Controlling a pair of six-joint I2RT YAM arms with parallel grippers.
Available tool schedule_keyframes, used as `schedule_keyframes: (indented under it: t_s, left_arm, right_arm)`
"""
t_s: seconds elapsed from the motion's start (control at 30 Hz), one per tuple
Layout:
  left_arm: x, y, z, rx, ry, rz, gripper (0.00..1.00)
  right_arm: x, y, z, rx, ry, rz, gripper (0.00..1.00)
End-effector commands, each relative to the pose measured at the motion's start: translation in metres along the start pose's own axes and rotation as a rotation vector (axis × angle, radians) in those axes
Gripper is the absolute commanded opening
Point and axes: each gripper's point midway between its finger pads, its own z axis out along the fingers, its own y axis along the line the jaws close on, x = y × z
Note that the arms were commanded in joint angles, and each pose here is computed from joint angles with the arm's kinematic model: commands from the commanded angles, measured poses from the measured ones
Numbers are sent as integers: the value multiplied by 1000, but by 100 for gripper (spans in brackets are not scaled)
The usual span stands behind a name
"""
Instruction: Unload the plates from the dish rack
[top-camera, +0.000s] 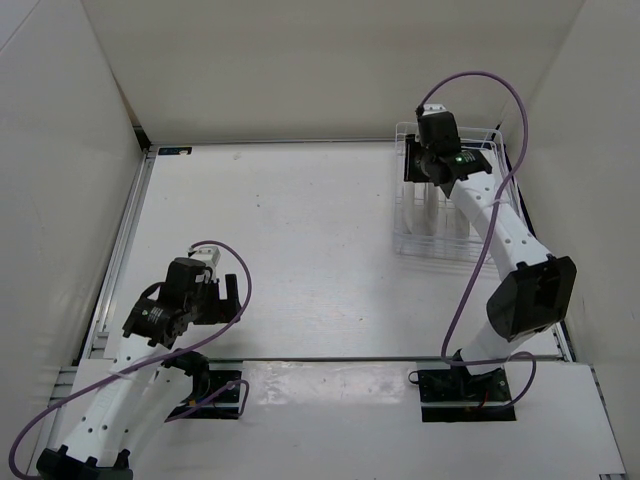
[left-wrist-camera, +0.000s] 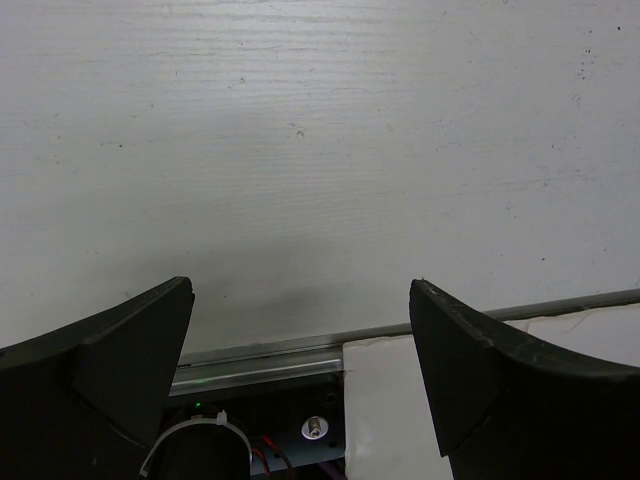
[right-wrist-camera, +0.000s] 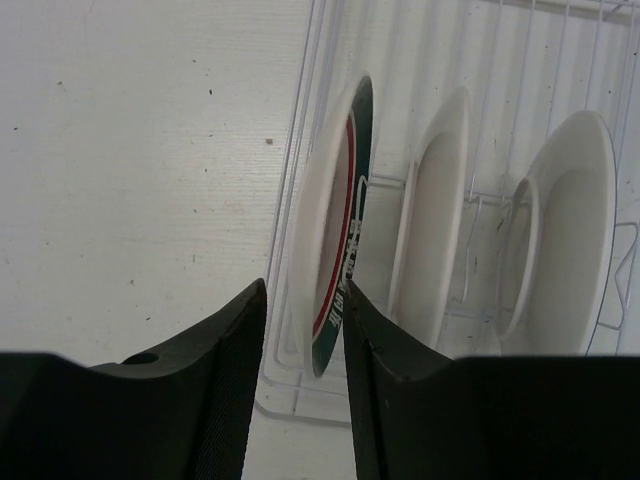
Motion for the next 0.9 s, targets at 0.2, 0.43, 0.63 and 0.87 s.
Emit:
schedule_keyframes:
  t_s: [0.2, 0.43, 0.63, 0.87]
  left_arm:
    - [-3, -3, -2, 18, -12, 2, 100]
    - [-3, -3, -2, 15, -13, -1, 100]
    - [-3, -3, -2, 14, -10, 0, 100]
    - [-3, -4, -1, 17, -13, 2, 100]
  right_arm:
    - [-5, 3, 17, -12, 19, 34, 40]
    - [7, -3, 36, 2, 69, 45, 39]
    - [19, -8, 44, -16, 102, 66, 23]
    - [25, -8, 39, -71, 107, 54, 0]
